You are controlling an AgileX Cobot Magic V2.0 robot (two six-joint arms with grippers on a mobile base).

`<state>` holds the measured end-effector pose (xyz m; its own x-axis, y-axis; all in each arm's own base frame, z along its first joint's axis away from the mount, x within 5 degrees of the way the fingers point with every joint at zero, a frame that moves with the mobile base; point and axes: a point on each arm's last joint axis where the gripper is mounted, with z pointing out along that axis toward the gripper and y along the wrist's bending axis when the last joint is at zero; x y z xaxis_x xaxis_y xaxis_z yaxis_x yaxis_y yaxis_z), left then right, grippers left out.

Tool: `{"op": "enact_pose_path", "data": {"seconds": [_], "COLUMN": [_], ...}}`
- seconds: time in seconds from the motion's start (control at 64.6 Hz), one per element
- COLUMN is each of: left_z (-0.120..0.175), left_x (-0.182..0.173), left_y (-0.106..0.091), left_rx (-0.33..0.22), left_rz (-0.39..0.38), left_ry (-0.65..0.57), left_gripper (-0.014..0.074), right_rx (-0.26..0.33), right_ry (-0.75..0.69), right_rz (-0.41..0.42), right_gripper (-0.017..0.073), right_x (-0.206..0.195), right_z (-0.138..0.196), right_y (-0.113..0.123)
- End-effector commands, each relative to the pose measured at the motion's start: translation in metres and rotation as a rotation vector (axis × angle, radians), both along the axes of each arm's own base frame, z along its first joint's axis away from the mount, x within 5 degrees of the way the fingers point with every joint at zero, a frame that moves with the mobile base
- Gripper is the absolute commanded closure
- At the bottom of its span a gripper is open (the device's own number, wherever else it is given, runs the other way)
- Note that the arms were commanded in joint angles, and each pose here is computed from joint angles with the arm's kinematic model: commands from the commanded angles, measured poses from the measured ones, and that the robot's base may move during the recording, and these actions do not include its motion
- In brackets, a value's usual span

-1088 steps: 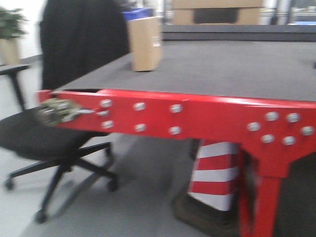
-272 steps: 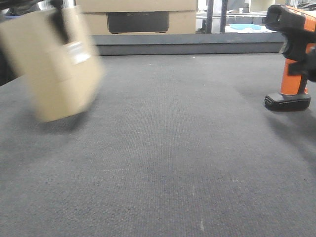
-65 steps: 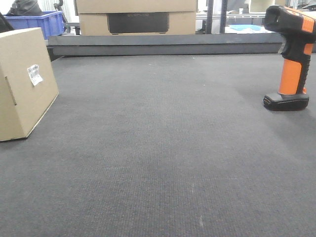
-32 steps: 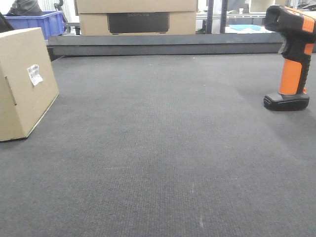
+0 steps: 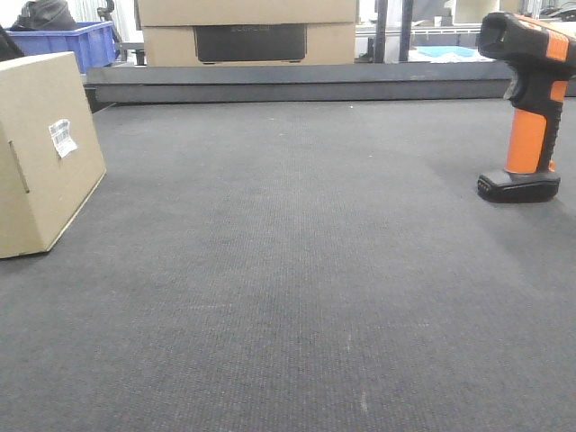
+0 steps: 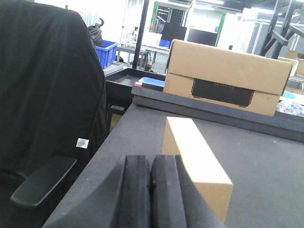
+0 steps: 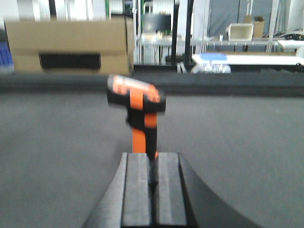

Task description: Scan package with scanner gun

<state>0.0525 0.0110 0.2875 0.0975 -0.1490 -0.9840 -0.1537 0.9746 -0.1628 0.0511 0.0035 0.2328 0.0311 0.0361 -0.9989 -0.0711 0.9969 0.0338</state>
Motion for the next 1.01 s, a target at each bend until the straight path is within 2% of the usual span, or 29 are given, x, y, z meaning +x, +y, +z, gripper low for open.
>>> {"op": "enact_pose_path", "data": {"seconds": [0.0,0.077,0.124,0.17,0.99], "left_z": [0.0016,0.0016,0.0016,0.0016,0.0016], "left_x": [-0.0012,-0.0012,-0.0012,-0.0012,-0.0012], "left_y": [-0.0003,-0.0003,-0.0003,-0.0003,-0.0003], "left_rx": [0.000,0.000,0.000,0.000,0.000], "left_rz": [-0.001,-0.001,-0.001,-0.001,-0.001], "left_ry": [-0.020,-0.020,-0.020,-0.020,-0.020], "left_gripper": [0.0705,0.0705,0.0705,0.0705,0.0705], "right_rx": [-0.032,-0.047,-0.030,-0.024,-0.019], "right_ry": [-0.020,-0.046,-0.069,-0.031,-0.055], "right_rz": [0.001,0.000,0.000,0.002,0.001], "right_gripper": [0.0721,0.0721,0.0721,0.0721,0.0721], "right_x": [0.0030,0.0049,0.0048,0.0050,0.0049], "right_z": [-0.0125,-0.0206,-0.0184,-0.0218,-0.0196], "right_y": [0.0004,0.0006,0.0005,0.0006,0.0006]}}
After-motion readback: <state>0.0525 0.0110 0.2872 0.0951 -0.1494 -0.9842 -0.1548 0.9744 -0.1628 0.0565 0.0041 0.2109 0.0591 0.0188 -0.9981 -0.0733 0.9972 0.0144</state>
